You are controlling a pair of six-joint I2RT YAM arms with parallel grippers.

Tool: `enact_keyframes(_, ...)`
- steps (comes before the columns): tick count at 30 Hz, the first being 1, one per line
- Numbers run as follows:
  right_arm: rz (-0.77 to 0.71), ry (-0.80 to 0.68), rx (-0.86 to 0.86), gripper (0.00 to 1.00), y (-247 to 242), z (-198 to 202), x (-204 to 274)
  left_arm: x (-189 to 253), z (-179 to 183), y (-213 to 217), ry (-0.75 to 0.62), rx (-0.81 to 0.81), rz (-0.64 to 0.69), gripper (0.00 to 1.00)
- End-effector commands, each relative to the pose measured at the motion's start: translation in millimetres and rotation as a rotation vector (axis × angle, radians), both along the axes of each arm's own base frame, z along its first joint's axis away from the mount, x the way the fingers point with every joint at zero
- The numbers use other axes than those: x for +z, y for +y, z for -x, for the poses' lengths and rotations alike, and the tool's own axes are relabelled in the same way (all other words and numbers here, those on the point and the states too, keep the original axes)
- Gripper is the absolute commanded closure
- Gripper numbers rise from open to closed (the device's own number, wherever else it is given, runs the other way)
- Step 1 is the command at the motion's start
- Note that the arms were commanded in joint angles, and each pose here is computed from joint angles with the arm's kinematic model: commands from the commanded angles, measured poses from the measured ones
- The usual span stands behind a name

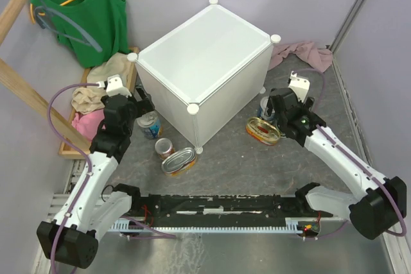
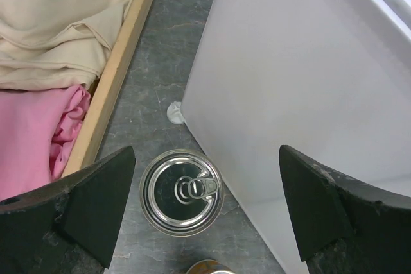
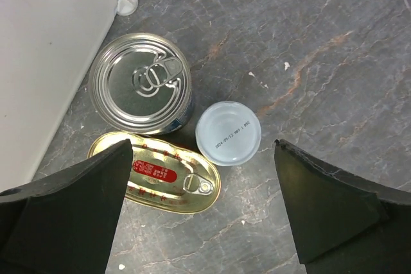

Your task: Place and organize the canned foods onto the counter

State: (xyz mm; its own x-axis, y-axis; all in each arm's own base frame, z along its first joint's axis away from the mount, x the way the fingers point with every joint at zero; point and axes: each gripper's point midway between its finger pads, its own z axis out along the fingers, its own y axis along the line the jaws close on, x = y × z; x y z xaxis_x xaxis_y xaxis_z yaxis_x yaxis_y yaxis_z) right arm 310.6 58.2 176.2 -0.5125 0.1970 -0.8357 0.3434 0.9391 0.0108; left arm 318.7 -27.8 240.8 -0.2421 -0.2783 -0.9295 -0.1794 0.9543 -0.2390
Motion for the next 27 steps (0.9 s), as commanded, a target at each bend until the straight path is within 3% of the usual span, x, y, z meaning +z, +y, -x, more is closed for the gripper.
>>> enact_keyframes(1, 0.066, -0.083, -0.045, 0.00, -13.8, 10.4, 24.6, 22.4, -3.3, -1.0, -0.061, 0.025, 0.074, 0.00)
enact_keyframes(21, 0.001, -0.037, 0.272, 0.00, 43.1, -7.5, 12.2, 14.2, 9.5, -3.1, -0.049, 0.013, 0.110, 0.00)
enact_keyframes(27, 0.017, -0.012, 0.276, 0.01, 44.9, -10.8, 5.7, 11.8, 11.7, -3.7, -0.049, 0.009, 0.113, 0.00)
